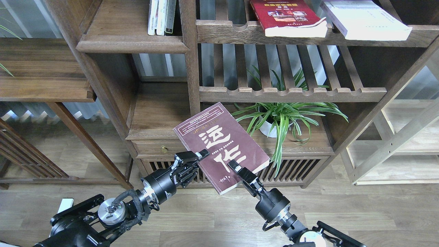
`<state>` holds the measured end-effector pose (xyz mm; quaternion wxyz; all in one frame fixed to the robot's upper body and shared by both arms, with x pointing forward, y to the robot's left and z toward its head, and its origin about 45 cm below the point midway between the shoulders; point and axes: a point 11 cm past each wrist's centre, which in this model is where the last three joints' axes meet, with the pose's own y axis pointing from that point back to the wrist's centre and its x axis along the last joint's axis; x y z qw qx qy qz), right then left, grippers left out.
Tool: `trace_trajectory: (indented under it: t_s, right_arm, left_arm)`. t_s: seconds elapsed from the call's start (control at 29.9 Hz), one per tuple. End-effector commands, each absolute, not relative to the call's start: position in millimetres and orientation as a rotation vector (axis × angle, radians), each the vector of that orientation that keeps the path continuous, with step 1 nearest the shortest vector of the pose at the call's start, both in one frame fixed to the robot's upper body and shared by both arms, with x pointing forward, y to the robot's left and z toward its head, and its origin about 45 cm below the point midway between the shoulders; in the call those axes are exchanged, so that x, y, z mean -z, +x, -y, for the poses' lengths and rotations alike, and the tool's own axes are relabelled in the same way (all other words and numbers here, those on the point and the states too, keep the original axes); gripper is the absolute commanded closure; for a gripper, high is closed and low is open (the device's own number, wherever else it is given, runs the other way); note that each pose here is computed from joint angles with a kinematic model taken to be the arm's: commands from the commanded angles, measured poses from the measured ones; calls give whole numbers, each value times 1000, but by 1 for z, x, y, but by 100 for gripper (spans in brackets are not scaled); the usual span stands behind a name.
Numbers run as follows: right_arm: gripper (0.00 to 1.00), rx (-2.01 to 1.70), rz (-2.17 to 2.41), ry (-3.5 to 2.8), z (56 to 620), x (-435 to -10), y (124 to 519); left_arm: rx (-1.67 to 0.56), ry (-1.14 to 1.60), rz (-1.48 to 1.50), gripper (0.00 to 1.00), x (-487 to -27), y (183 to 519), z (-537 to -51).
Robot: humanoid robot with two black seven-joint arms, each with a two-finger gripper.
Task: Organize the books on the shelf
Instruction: 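Hand the book to the left gripper and withdraw the right gripper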
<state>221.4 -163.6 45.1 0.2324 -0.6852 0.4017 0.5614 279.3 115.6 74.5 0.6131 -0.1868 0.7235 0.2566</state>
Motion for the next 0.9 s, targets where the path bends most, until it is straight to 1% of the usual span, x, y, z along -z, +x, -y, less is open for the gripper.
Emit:
trace_trajectory:
  t_s: [0.0, 0.1, 0.3, 0.37, 0.4, 0.47, 0.5, 0.57, 0.74, 0.87]
  right_arm:
    - [97, -1540, -1107, -1881, 164, -45, 222]
    - [97, -1539, -1109, -1880, 165, -45, 222]
    - [97, -1536, -1114, -1875, 166, -45, 223]
    - [95, -1537, -1112, -1874, 166, -45, 223]
    - [93, -1536, -1114, -1875, 166, -45, 223]
    - [81, -1538, -1117, -1880, 167, -44, 222]
    - [73, -1540, -1120, -1885, 168, -43, 222]
    - [64, -1542, -1130, -1887, 170, -41, 222]
    - [34, -1527, -1159, -1910, 181, -39, 224]
    - [22, -1520, -1195, -1916, 192, -36, 224]
  left_arm:
    - [-595, -430, -1675, 92, -72, 277, -116]
    - [-597, -429, -1678, 94, -71, 275, -117]
    - [-598, -427, -1679, 94, -70, 275, -117]
    - [-598, -432, -1679, 95, -71, 275, -117]
    - [-599, -434, -1678, 95, -71, 276, -117]
    - [-593, -435, -1678, 95, -72, 275, -116]
    - [-592, -435, -1678, 95, -73, 275, -116]
    - [-590, -437, -1678, 95, -73, 275, -115]
    - [-592, -446, -1682, 95, -73, 274, -116]
    - [-593, -446, -1685, 96, -72, 273, -116]
